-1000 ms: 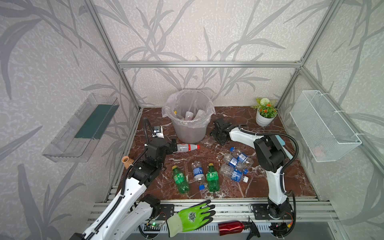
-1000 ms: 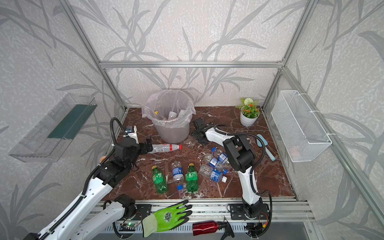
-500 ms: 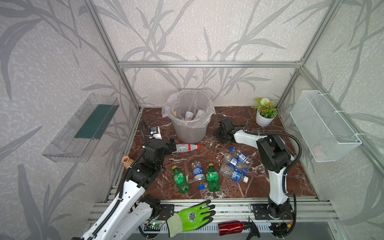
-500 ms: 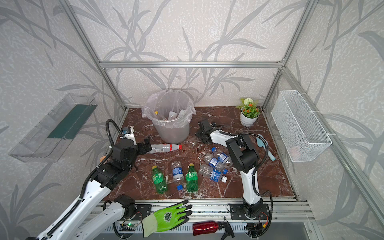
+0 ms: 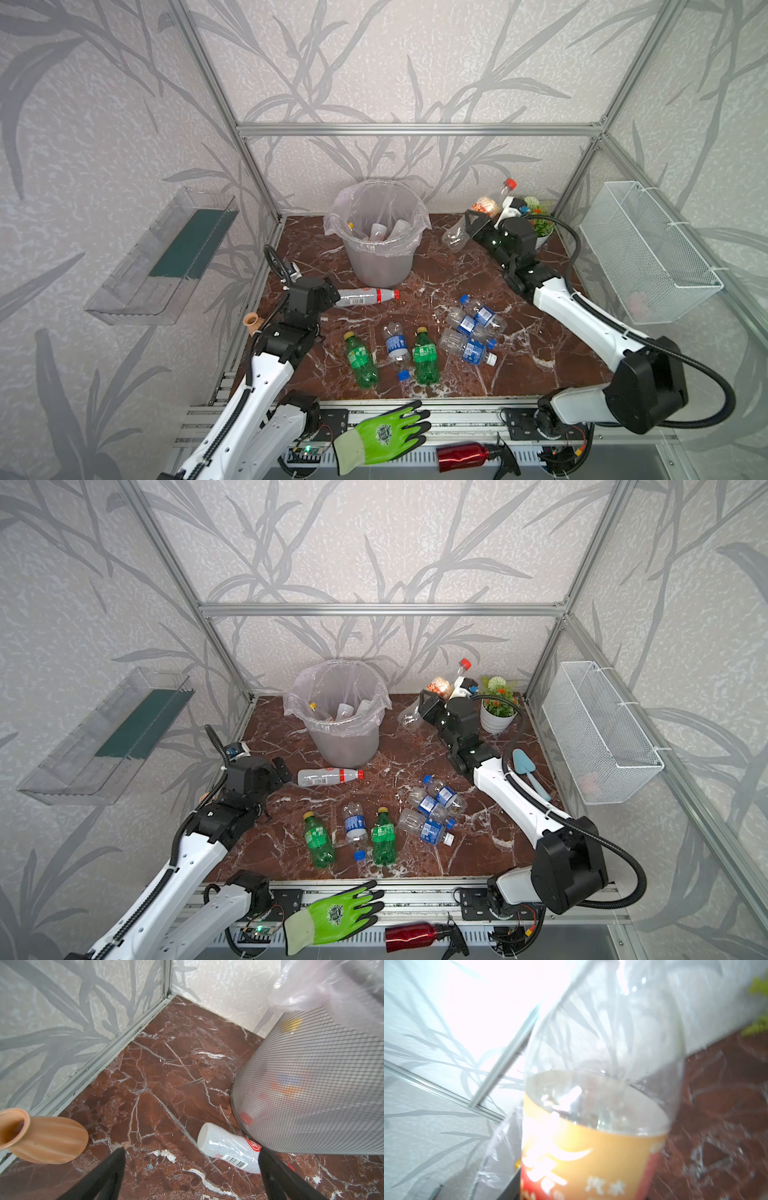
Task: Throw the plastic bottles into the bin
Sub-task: 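Lift the red-capped bottle with the right gripper and drop it into the bin, then withdraw the right gripper while the left gripper descends onto the white red-striped bottle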
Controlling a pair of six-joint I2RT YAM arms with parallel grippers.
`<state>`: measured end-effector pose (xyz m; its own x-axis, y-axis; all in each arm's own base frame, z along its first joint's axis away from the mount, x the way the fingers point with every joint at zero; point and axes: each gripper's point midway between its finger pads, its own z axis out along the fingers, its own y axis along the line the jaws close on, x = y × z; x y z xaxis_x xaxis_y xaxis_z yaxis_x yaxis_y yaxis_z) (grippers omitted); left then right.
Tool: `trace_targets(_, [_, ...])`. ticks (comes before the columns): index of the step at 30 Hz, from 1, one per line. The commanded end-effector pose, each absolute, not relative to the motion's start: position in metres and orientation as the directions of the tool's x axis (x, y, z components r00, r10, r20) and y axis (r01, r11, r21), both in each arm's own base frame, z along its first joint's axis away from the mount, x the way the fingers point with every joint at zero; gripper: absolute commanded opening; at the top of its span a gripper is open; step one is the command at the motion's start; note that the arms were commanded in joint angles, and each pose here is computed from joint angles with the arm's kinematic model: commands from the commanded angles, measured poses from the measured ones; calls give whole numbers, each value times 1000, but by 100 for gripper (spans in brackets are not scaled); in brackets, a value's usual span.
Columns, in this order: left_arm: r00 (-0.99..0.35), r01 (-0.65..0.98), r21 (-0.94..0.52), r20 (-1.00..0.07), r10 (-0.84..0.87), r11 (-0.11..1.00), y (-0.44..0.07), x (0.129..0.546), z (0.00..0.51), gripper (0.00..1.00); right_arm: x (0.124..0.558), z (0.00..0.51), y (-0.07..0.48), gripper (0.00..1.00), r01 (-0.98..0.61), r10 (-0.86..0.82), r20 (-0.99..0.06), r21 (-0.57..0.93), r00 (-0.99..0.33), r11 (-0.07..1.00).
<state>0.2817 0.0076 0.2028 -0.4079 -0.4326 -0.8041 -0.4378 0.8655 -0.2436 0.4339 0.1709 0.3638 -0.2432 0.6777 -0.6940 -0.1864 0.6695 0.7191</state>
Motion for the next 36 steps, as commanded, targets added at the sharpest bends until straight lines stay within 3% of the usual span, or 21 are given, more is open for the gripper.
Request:
trace_targets(1, [-433,-464,-280,-756,-491,840,5,278,188,99,434,425,181,50,-315,640,-757,645,-132,697])
trace_targets(5, [-447,-457,-288,-744,-497,842,2,278,187,99,444,457,241,51,-442,605,-779,608,-168,660])
trace_targets(8, [-454,-452,-289,-740,-496,844,1,277,187,99,457,443,307,53,-491,483,-833,550,-268,676])
trace_targets(13, [-467,-444,-271,-744,-478,854,1,277,190,99,481,385,368,72,-479,254,-848,482,-465,733])
trace_targets(20, [-460,-423,-243,-773,-437,873,5,273,201,99,462,444,321,100,-447,212,-931,332,-297,830])
trace_targets(25, [-464,-424,-254,-764,-449,869,3,272,198,99,441,441,278,99,-383,259,-931,344,-257,858])
trace_targets(32, [-481,-445,-323,-701,-527,835,-6,270,180,99,423,369,207,99,-230,351,-878,434,-327,871])
trace_targets(36, [-449,-474,-407,-651,-612,781,-12,274,169,99,409,298,167,99,-115,375,-823,460,-426,880])
